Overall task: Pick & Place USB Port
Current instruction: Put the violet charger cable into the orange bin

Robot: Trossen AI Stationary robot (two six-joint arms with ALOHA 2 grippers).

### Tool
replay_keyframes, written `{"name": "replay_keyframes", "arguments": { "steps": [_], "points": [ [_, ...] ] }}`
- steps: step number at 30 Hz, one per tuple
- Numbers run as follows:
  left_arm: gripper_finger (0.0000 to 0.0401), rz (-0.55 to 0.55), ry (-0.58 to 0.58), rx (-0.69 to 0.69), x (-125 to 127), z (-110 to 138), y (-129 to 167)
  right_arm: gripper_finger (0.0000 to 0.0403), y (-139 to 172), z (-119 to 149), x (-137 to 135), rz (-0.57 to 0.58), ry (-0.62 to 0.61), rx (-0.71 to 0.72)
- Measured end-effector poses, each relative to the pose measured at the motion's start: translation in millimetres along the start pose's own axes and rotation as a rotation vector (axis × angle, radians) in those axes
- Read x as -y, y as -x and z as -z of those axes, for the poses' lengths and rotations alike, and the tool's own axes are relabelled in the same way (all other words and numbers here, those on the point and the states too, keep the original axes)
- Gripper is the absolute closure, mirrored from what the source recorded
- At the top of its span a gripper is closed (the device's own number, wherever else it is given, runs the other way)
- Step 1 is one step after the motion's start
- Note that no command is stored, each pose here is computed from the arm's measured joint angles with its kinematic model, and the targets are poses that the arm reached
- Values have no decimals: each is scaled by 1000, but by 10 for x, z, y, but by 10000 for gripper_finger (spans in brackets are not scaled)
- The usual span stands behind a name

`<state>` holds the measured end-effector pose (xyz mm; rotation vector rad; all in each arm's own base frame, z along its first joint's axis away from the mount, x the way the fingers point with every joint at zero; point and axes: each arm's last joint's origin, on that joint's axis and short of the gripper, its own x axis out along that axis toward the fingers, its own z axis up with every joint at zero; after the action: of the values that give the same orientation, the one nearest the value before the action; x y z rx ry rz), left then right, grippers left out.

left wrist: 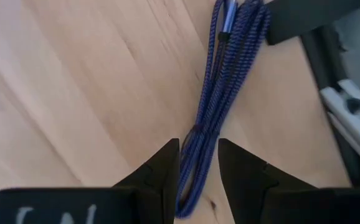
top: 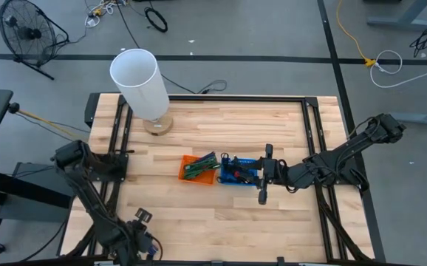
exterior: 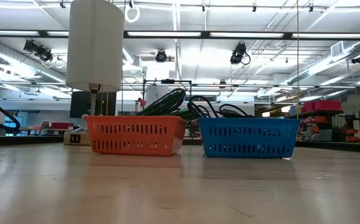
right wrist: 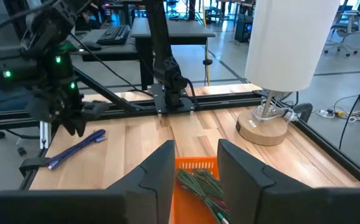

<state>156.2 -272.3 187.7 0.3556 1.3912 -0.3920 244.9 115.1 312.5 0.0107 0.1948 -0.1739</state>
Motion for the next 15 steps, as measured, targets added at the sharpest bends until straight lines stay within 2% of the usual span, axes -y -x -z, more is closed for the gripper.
{"name": "replay_keyframes", "arguments": {
  "steps": [8, 15],
  "points": [
    [286, 8, 3, -19, 61, 1, -320, 279, 0, 1, 0, 0, 1, -1],
    [286, 59, 69, -11, 106, -17, -385, 279, 0, 1, 0, 0, 1, -1]
  ]
}}
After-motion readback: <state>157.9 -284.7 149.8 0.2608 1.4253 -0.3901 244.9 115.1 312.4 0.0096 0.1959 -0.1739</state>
